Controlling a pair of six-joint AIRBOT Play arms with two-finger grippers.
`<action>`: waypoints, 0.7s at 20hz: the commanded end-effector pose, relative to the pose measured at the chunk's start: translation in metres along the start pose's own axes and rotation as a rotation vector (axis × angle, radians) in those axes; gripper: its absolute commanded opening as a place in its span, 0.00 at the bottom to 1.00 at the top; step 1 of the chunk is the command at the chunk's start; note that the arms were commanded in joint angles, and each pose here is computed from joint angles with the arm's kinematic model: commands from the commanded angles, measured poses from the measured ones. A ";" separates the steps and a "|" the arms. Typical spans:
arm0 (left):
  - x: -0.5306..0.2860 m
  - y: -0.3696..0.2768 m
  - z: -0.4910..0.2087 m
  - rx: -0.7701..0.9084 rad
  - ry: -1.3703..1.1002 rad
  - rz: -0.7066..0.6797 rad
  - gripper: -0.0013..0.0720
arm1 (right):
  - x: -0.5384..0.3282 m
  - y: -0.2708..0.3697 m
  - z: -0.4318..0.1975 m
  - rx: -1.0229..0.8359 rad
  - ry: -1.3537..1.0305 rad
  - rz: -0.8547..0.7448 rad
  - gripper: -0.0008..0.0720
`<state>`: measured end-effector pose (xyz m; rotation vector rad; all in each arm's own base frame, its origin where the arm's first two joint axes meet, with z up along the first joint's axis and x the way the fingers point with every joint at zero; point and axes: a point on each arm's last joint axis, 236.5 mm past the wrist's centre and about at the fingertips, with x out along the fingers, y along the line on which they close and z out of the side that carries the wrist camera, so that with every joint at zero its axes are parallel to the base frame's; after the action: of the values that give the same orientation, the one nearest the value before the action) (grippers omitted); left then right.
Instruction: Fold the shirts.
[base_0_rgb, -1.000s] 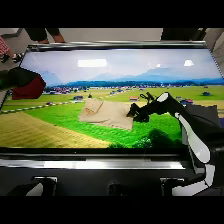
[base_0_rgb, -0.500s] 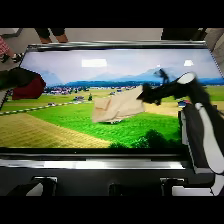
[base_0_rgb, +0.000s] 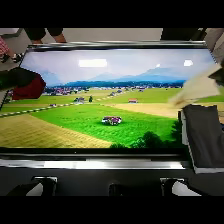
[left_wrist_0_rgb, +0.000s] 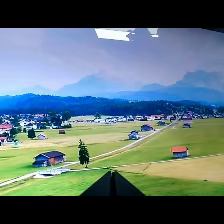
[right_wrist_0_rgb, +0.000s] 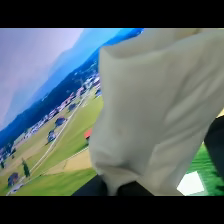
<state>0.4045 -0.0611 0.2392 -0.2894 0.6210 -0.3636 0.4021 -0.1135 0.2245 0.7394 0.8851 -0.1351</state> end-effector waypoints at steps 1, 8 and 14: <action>0.000 0.000 0.000 0.000 0.001 0.000 0.07 | -0.040 -0.056 0.021 0.114 -0.094 -0.101 0.06; 0.000 0.000 0.000 0.005 0.001 0.000 0.07 | -0.084 -0.117 -0.007 0.306 -0.036 -0.199 0.06; 0.000 0.000 0.000 0.008 0.001 0.000 0.07 | -0.104 -0.170 -0.054 0.440 0.062 -0.417 0.06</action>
<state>0.4044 -0.0612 0.2391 -0.2828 0.6200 -0.3659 0.2670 -0.2180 0.2106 0.9486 0.9755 -0.5593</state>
